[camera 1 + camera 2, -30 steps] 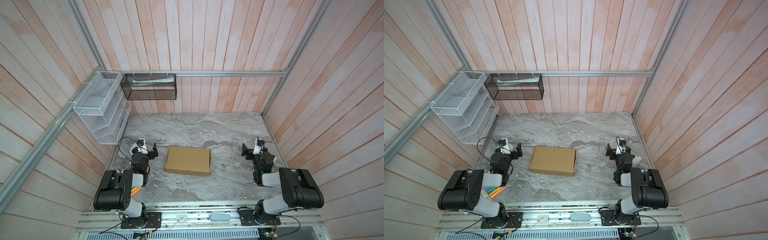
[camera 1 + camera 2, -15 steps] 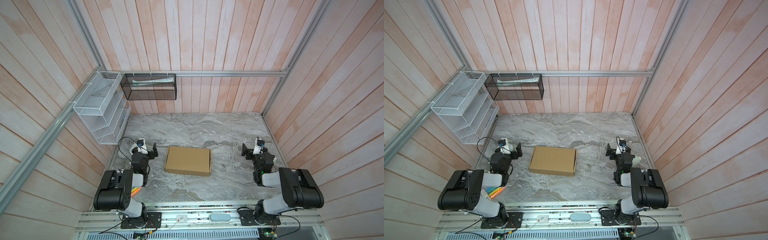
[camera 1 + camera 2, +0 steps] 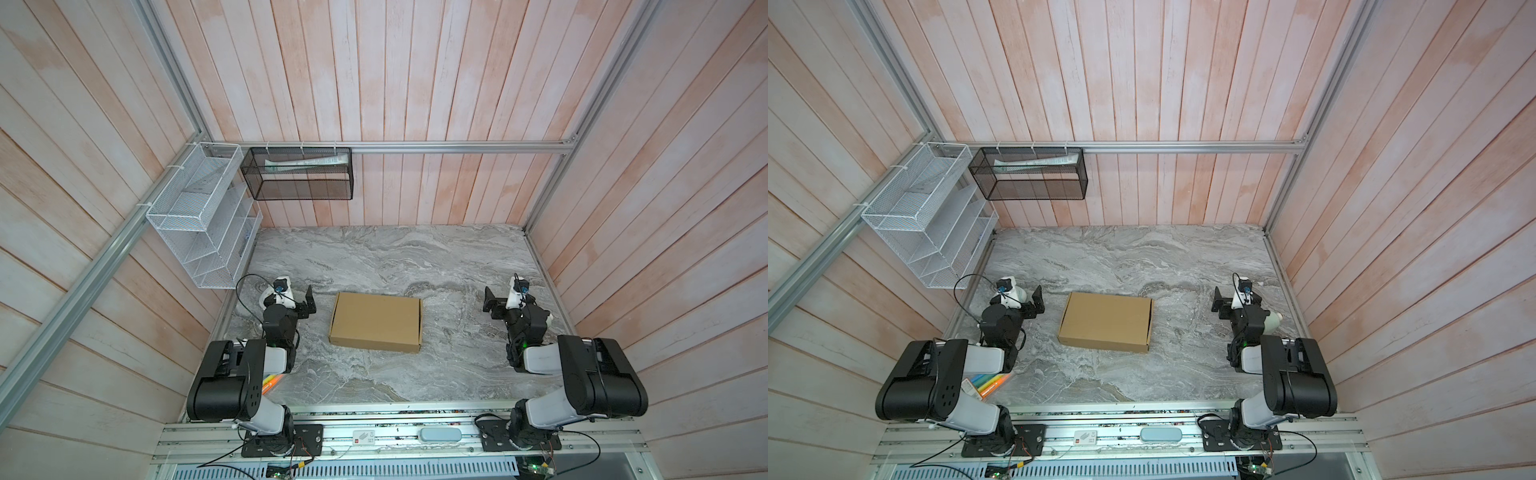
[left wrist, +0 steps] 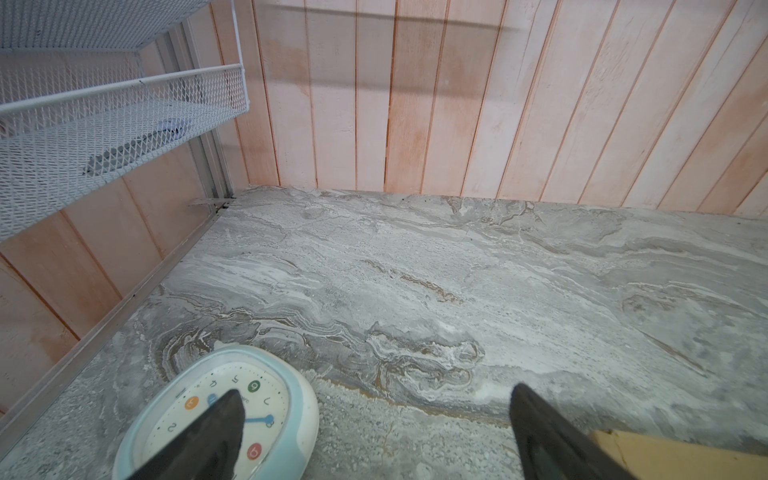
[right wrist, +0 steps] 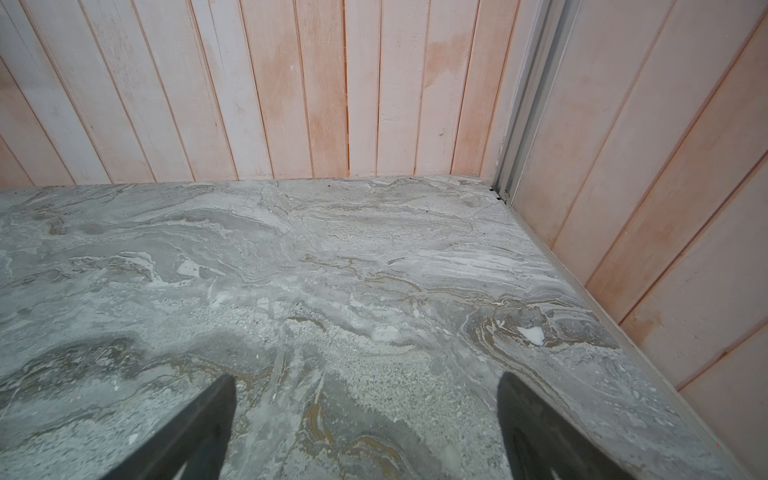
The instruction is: Fold the paper box
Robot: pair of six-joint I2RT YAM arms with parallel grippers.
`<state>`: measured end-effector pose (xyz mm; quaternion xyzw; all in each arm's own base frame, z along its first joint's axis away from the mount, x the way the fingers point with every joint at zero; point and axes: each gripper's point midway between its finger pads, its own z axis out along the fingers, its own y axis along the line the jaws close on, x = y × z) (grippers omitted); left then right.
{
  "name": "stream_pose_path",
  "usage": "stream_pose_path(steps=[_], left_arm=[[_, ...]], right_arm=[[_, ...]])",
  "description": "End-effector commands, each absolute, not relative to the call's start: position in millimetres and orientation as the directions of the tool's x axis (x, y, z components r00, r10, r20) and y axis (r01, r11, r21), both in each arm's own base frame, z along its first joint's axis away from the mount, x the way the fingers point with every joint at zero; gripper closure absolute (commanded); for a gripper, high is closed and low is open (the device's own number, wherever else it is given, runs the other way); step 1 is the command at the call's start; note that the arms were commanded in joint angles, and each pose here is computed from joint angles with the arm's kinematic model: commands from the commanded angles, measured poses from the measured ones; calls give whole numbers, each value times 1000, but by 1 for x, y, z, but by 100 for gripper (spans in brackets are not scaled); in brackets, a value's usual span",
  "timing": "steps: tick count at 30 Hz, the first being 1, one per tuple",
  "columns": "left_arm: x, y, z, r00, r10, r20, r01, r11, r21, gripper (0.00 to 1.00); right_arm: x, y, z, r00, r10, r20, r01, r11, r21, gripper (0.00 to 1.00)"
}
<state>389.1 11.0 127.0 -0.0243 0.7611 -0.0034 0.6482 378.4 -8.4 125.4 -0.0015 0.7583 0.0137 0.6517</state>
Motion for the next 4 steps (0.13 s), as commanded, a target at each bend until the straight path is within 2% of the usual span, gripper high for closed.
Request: stream_pose_path(steps=[1, 4], left_arm=[[391, 10, 127, -157, -29, -987, -30, 999, -24, 0], [391, 10, 127, -156, -28, -987, -30, 999, -24, 0]], right_arm=[[377, -6, 124, -148, 11, -989, -35, 999, 16, 2], [378, -6, 125, -146, 10, -989, -36, 999, 16, 2]])
